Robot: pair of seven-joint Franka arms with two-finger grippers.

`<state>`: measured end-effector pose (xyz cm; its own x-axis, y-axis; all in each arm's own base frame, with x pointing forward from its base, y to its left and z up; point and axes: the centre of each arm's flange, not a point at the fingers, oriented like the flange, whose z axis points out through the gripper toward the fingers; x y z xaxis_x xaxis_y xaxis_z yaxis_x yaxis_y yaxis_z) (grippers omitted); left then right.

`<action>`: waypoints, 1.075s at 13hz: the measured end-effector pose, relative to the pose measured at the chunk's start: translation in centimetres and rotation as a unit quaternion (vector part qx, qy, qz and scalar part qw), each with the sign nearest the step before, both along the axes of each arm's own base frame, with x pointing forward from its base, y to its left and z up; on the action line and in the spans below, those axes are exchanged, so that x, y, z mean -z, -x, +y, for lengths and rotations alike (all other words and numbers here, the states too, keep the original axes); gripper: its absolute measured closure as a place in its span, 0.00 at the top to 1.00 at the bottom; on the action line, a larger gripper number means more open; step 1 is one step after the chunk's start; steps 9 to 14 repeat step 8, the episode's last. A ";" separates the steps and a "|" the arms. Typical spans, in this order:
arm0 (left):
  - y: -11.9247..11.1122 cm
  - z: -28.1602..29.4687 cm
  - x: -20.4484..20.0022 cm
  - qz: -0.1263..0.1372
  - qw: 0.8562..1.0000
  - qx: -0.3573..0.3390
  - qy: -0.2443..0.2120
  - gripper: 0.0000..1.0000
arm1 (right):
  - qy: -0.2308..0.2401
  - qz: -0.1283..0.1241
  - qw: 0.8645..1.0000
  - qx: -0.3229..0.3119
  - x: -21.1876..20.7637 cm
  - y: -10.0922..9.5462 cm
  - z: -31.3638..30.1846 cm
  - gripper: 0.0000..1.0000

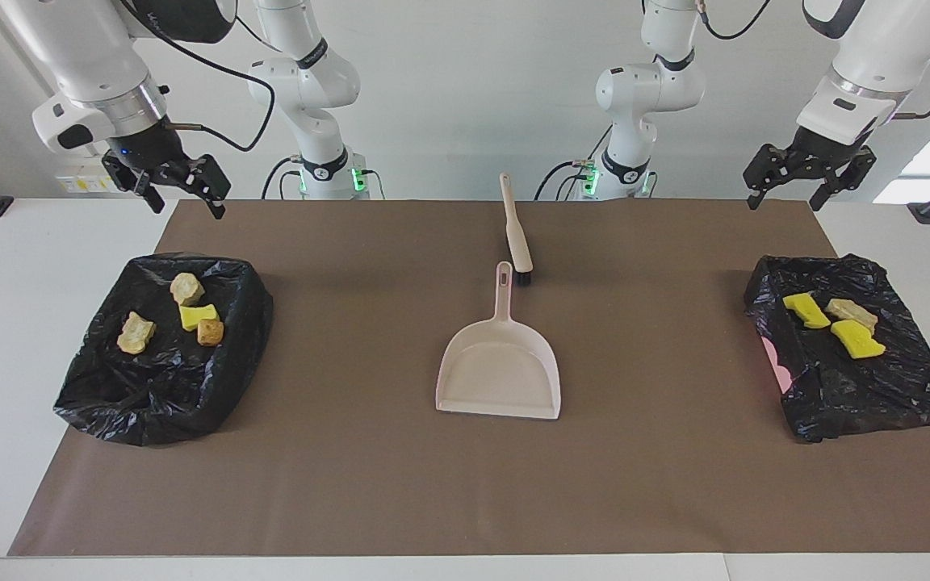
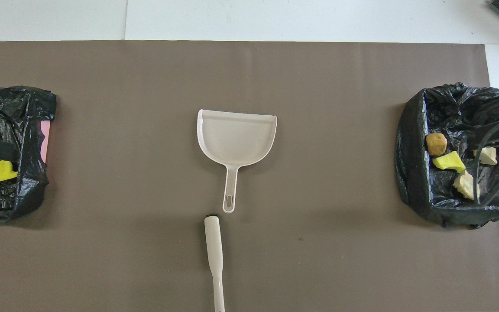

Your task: Sweep and dump trash in bin

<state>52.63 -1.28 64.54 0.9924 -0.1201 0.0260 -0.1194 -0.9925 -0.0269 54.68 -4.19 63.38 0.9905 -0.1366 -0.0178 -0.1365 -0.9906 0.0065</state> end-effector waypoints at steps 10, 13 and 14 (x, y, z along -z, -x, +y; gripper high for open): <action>0.1 0.1 0.1 0.004 1.000 -0.001 0.000 1.00 | 0.000 0.000 1.000 0.000 0.0 0.0 0.0 1.00; 0.1 0.1 0.1 0.004 1.000 -0.001 0.000 1.00 | 0.000 0.000 1.000 0.000 0.0 0.0 0.0 1.00; 0.1 0.1 0.1 0.004 1.000 -0.001 0.000 1.00 | 0.000 0.000 1.000 0.000 0.0 0.0 0.0 1.00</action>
